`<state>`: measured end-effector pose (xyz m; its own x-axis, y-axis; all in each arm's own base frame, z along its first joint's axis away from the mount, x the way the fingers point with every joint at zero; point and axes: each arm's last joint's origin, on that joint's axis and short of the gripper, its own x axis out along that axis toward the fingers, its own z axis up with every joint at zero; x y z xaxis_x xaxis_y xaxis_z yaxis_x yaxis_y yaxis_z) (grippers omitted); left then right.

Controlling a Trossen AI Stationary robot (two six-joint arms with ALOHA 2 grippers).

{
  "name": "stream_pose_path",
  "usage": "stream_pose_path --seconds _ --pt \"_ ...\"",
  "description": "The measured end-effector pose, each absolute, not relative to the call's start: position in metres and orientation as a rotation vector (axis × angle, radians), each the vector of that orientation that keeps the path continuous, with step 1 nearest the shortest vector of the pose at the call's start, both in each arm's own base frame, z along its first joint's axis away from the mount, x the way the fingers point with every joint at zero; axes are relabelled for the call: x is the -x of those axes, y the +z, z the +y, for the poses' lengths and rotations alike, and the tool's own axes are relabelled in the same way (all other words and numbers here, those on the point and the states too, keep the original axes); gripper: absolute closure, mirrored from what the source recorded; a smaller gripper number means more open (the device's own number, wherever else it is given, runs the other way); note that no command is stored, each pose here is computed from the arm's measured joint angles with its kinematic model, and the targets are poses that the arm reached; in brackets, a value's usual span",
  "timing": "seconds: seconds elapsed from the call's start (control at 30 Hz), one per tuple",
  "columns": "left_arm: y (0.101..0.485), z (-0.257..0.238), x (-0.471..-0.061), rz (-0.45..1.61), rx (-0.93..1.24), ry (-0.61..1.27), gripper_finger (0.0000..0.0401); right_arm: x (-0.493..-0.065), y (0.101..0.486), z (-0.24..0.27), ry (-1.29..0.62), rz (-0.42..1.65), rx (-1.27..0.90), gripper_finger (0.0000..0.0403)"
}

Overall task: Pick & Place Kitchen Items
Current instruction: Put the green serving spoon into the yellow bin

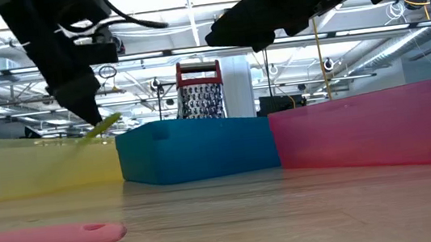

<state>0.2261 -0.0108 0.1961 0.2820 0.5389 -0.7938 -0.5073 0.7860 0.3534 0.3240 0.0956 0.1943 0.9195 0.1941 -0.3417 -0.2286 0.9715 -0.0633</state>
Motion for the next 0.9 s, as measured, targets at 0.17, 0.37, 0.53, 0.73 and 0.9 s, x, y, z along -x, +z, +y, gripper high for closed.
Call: stream_pose_path --seconds 0.17,0.37,0.53,0.73,0.9 --pt "0.195 0.0 -0.226 1.122 0.008 0.681 0.0388 -0.324 0.194 0.096 0.218 0.34 0.103 0.0273" --pt "0.194 -0.004 -0.218 1.289 -0.006 0.478 0.0385 -0.324 0.194 0.096 0.218 0.341 0.103 0.0273" --pt "0.193 -0.003 -0.203 1.452 -0.023 0.496 0.0384 -0.324 0.194 0.096 0.218 0.341 0.103 0.0273" --pt "0.192 -0.003 -0.2 1.495 0.034 0.457 0.036 -0.324 0.194 0.096 0.218 0.34 0.103 0.0273" --pt "0.192 -0.003 -0.2 1.49 0.003 0.466 0.0306 -0.324 0.194 0.096 0.218 0.34 0.103 0.0273"
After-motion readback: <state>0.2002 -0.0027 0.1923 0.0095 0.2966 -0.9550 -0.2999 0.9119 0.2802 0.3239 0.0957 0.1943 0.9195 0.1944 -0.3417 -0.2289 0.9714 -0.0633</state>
